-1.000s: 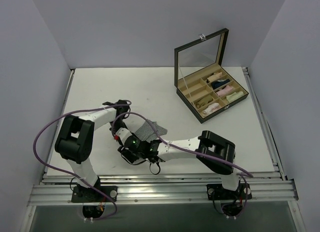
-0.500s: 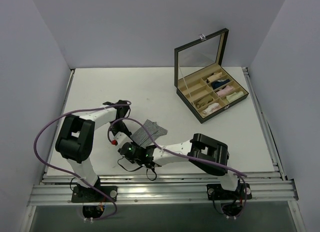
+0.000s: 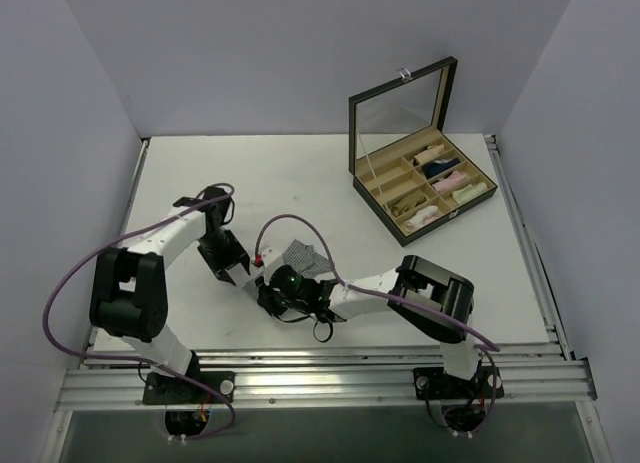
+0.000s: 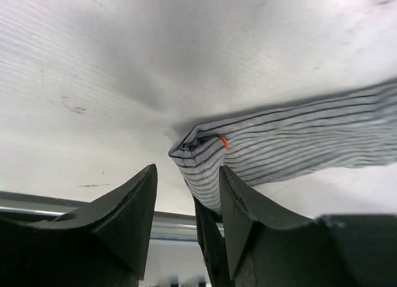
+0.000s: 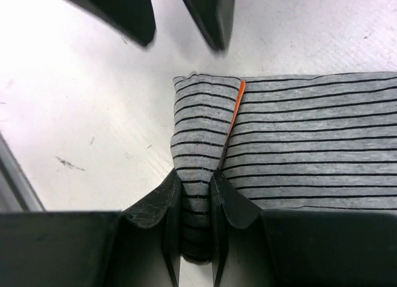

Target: Roll the underwear

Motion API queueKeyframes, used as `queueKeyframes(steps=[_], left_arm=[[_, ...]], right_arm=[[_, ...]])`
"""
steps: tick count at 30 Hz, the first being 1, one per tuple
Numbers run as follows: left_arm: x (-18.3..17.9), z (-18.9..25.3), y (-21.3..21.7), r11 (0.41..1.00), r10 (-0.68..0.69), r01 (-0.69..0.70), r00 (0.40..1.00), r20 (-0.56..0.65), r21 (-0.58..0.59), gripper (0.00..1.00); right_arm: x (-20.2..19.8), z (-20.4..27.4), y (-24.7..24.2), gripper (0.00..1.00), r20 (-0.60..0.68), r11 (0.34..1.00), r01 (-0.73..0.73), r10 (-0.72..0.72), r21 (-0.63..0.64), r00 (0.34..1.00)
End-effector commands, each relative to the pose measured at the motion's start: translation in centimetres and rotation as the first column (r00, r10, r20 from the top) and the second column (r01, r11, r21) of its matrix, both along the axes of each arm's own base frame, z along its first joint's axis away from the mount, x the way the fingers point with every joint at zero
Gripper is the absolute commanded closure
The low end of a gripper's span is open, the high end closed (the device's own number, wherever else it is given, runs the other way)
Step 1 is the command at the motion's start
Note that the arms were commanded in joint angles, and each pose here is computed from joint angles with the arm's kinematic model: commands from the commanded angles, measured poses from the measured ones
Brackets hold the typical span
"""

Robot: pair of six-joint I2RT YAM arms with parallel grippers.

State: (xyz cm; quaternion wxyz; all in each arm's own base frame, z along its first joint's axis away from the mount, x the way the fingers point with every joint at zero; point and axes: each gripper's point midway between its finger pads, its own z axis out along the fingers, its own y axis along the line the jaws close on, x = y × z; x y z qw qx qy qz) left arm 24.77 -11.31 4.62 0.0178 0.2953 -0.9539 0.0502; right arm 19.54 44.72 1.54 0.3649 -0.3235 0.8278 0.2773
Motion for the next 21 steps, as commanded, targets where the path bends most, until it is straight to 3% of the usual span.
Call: queueKeyframes(steps=[1, 5, 10, 21], left_arm=[[2.0, 3.0, 0.4, 0.999, 0.009, -0.003, 0.986, 0.169, -0.038, 0.47], [2.2, 2.9, -1.6, 0.992, 0.016, 0.015, 0.97, 0.245, -0.124, 0.43], [1.2, 2.3, -2.6, 0.989, 0.009, 0.031, 0.964, 0.264, -0.145, 0.41], [-1.1, -1.0, -2.4, 0.994, -0.024, 0.041, 0.986, 0.164, -0.101, 0.39]], right_arm=[[-4.2, -4.1, -2.2, 1.0, -0.245, 0.998, -0.058, 0.052, -0.018, 0.968], [-3.6, -5.0, -2.8, 1.0, -0.303, 0.999, -0.034, 0.033, 0.003, 0.952], [-2.8, -5.1, -2.9, 1.0, -0.328, 0.999, -0.014, 0.023, 0.03, 0.944], [-2.4, -5.4, -2.9, 1.0, -0.329, 0.999, 0.007, 0.005, 0.033, 0.944]])
